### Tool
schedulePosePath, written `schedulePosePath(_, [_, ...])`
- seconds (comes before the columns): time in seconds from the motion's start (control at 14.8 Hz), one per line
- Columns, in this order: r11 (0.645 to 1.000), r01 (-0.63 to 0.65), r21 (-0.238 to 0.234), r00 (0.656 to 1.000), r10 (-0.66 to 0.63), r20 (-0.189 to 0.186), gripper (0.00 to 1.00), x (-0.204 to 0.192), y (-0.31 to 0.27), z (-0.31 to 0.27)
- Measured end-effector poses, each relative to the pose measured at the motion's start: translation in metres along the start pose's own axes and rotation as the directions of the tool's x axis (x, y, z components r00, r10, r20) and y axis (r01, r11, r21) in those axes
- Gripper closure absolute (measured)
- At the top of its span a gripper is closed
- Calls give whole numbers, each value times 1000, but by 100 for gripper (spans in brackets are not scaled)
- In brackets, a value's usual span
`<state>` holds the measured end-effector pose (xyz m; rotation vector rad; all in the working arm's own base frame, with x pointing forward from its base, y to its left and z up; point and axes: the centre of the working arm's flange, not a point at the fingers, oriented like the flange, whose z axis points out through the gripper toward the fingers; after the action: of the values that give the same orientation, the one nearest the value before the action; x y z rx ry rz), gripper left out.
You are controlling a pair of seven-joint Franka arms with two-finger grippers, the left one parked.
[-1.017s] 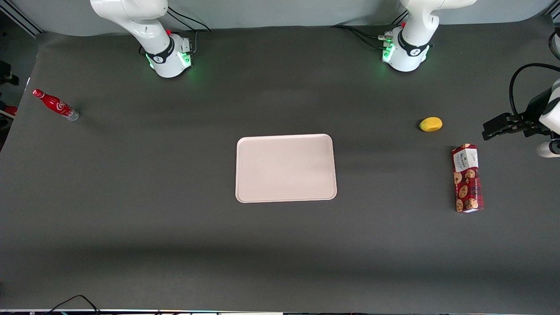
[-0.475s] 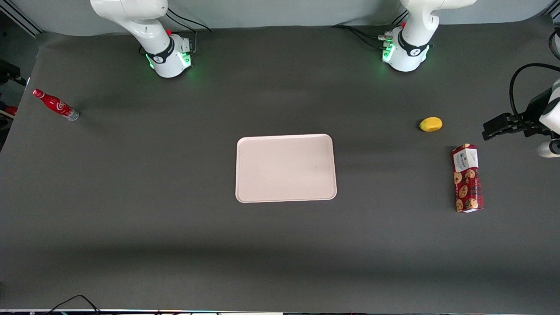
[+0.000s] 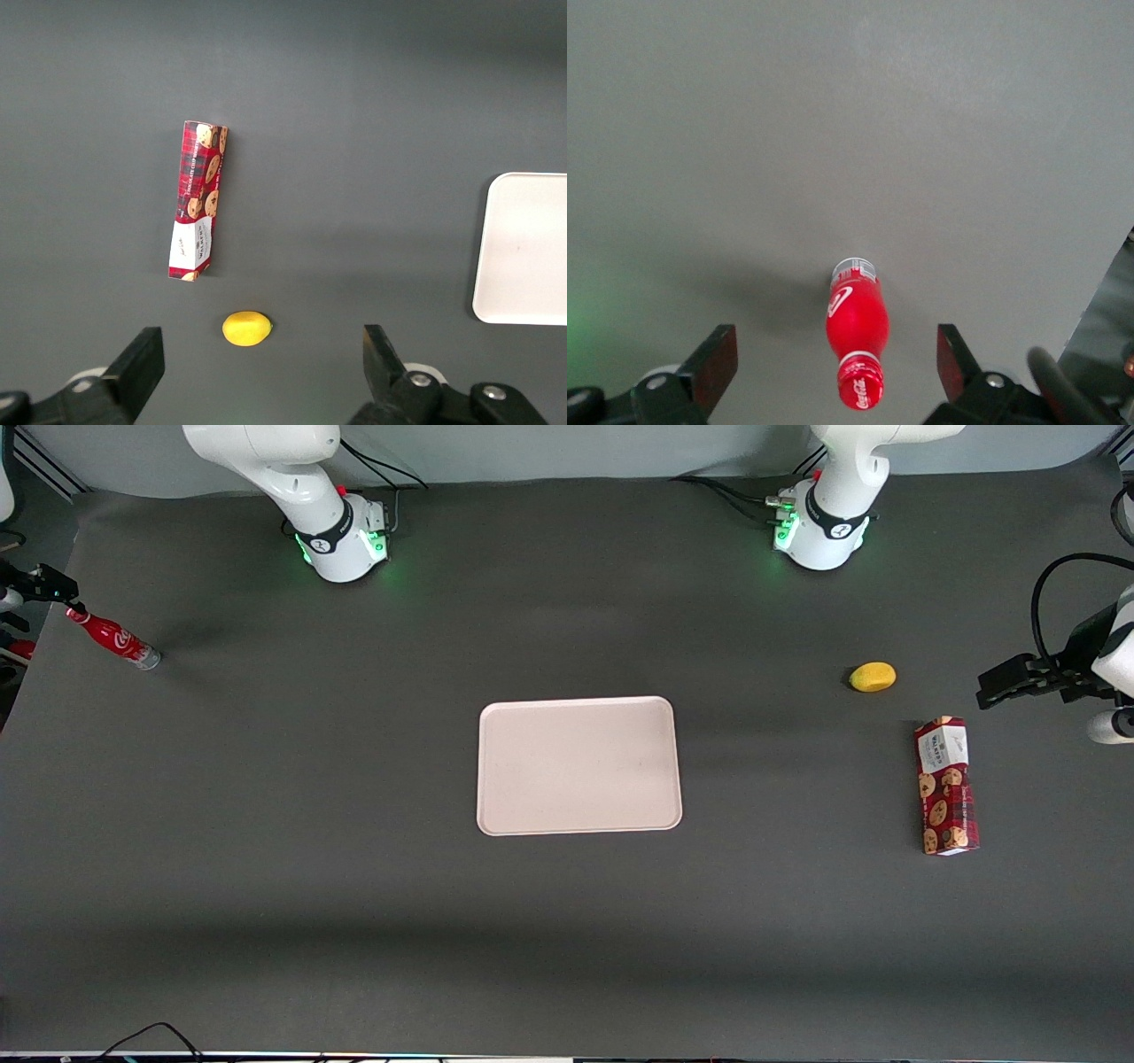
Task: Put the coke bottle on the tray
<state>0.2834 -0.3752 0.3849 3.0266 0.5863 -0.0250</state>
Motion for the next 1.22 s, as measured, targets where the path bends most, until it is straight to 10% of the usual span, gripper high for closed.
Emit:
schedulePosePath(0.68, [999,-10,-36,999,9,-34,3,-53,5,38])
schedulePosePath(1.22, [1000,10,-7,995,-10,-96,32,-73,6,48])
